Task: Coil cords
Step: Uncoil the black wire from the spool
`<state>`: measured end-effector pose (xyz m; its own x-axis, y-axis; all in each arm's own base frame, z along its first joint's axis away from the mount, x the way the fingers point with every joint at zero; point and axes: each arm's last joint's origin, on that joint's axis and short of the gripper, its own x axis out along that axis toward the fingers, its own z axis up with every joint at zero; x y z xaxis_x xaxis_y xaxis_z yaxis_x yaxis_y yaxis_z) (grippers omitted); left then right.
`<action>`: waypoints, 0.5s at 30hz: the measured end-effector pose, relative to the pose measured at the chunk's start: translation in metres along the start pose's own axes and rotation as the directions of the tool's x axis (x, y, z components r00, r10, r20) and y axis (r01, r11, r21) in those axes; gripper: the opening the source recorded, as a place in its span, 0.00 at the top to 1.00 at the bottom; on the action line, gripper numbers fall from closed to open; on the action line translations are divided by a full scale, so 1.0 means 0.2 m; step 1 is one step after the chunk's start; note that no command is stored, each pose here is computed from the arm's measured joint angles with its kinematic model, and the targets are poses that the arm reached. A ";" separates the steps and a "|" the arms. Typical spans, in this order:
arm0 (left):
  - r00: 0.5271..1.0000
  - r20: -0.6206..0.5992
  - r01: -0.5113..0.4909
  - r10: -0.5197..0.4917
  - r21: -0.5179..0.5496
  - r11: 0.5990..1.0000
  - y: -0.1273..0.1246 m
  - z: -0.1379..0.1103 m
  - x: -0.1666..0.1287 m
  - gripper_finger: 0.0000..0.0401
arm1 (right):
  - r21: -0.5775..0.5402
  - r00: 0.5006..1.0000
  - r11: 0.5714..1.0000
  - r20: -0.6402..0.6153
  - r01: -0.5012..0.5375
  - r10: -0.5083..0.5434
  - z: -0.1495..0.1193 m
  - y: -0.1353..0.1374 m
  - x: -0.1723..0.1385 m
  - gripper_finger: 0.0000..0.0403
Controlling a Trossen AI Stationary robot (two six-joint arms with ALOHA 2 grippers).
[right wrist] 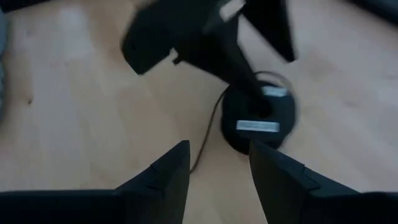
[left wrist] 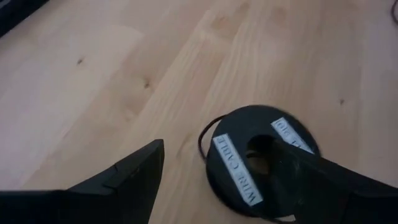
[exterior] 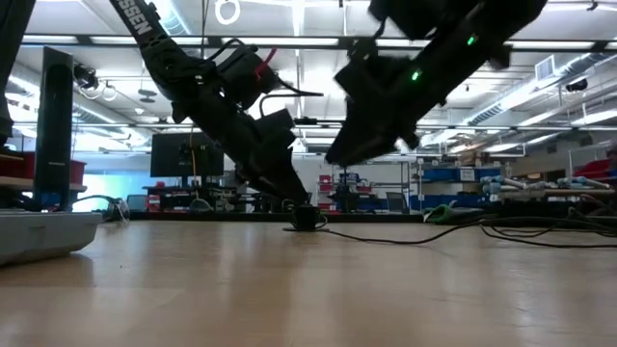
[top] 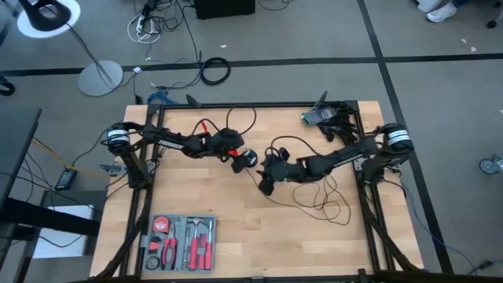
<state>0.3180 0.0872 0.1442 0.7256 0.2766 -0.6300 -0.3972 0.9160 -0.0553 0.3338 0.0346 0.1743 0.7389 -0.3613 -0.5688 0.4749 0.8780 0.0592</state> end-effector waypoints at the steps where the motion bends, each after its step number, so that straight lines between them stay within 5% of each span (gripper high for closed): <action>1: 1.000 0.004 0.001 -0.001 0.000 1.000 0.00 0.00 0.00 0.25 | 0.007 1.000 1.000 -0.006 -0.016 0.016 -0.01 0.00 0.04 0.59; 5: 1.000 -0.007 -0.007 0.008 0.007 1.000 0.00 0.00 0.00 0.25 | 0.010 0.994 0.994 -0.019 -0.105 0.105 -0.08 0.01 0.18 0.60; 15: 1.000 -0.019 -0.014 0.014 0.019 1.000 0.00 -0.03 0.03 0.25 | 0.005 0.997 0.997 -0.029 -0.073 0.073 -0.19 0.02 0.33 0.68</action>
<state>0.3198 0.0878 0.1356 0.7089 0.2838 -0.6457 -0.3963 0.9176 -0.0318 0.3666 0.0266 0.1066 0.7575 -0.2873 -0.5862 0.4225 0.9003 0.1046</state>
